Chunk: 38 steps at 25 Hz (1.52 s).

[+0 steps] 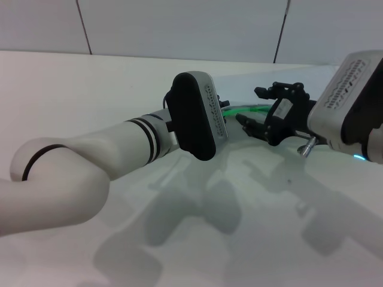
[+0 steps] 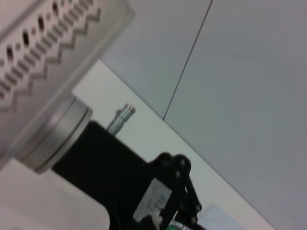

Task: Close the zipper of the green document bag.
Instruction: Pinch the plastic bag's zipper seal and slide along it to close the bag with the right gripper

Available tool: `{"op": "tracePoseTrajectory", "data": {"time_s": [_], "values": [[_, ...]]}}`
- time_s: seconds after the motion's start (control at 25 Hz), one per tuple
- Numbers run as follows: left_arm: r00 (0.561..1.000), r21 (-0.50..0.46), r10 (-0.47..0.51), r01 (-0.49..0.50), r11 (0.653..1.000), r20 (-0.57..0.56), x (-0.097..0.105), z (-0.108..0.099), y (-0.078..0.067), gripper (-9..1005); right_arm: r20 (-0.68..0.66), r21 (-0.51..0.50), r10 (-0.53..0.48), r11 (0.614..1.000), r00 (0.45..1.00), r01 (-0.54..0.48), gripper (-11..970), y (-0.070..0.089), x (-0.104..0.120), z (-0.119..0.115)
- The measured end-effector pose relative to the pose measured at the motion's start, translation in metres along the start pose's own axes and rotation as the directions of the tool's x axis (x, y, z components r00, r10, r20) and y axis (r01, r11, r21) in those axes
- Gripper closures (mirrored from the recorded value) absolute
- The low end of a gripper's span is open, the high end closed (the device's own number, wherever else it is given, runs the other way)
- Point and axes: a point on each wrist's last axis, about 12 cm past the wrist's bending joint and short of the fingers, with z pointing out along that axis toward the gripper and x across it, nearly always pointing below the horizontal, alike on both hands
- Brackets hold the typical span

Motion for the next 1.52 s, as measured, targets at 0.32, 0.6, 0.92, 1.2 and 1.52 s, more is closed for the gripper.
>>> {"op": "tracePoseTrajectory", "data": {"time_s": [0.32,0.6,0.92,1.2,1.52], "values": [[1.000,-0.001,0.000,0.000,1.000,0.002,-0.001,0.000,0.000,938,-0.019,0.036,-0.063,0.997,0.998,0.064,398,0.005,0.007,0.007],[1.000,-0.001,0.001,-0.001,1.000,0.003,-0.001,0.000,0.000,938,-0.024,0.082,-0.130,0.988,0.991,0.132,456,0.016,0.008,0.014],[1.000,0.001,0.006,-0.006,1.000,0.010,-0.003,0.000,0.000,937,-0.049,0.126,-0.151,0.980,0.987,0.156,506,0.018,0.015,0.019],[1.000,0.006,0.012,-0.012,1.000,0.006,-0.003,0.000,0.000,937,-0.062,0.137,-0.160,0.976,0.985,0.167,556,0.018,0.018,0.023],[1.000,0.004,0.013,-0.013,1.000,0.009,-0.004,0.000,0.000,938,-0.068,0.169,-0.174,0.969,0.982,0.183,654,0.021,0.020,0.026]]}}
